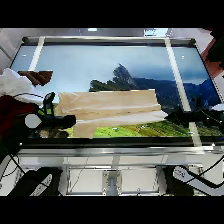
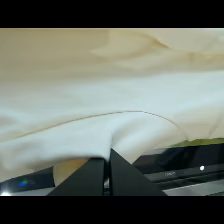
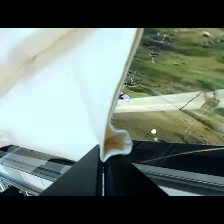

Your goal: Fold the shirts.

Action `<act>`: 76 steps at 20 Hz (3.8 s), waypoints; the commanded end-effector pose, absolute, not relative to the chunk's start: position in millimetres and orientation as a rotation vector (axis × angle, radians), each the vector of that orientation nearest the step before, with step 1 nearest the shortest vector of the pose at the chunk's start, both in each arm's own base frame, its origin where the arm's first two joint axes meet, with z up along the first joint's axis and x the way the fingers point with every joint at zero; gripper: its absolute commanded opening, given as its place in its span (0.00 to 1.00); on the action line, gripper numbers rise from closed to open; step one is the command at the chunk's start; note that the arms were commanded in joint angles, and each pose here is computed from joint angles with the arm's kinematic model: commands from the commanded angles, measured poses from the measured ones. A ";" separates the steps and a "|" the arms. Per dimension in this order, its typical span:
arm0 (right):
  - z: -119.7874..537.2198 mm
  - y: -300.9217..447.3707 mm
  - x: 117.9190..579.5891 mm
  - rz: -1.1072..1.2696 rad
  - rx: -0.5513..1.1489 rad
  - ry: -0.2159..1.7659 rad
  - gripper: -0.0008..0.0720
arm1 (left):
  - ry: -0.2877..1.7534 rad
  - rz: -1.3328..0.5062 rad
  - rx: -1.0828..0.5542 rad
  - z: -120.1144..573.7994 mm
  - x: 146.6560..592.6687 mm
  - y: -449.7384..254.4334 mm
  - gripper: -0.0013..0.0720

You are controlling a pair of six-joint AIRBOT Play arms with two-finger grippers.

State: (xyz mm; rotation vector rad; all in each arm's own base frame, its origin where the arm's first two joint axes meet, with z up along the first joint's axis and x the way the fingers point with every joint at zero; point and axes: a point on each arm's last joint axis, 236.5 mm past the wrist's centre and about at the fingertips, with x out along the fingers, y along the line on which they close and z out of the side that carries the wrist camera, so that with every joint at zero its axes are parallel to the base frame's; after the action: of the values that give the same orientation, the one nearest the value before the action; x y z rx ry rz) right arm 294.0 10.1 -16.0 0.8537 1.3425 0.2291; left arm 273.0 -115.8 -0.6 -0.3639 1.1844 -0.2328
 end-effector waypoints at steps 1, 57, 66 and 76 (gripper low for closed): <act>8.4 5.2 311.3 0.245 0.824 1.271 0.04 | 1.104 -0.211 -0.286 27.7 293.5 -102.9 0.04; -93.8 21.4 457.1 0.293 0.740 1.363 0.96 | 0.776 -0.446 0.082 65.4 547.4 -181.1 0.51; -105.2 56.2 463.7 0.390 0.842 1.362 0.92 | 0.806 -0.587 0.252 20.6 533.6 -233.1 0.51; -37.4 121.7 467.1 0.699 0.960 1.257 0.05 | 0.987 -0.637 0.179 -34.8 509.1 -246.5 0.04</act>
State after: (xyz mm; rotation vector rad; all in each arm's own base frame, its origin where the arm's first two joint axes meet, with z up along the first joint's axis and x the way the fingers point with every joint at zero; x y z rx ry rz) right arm 461.9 103.2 -78.3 0.8851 1.3384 0.5687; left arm 524.0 -239.3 -13.6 0.2282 0.8980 -0.6096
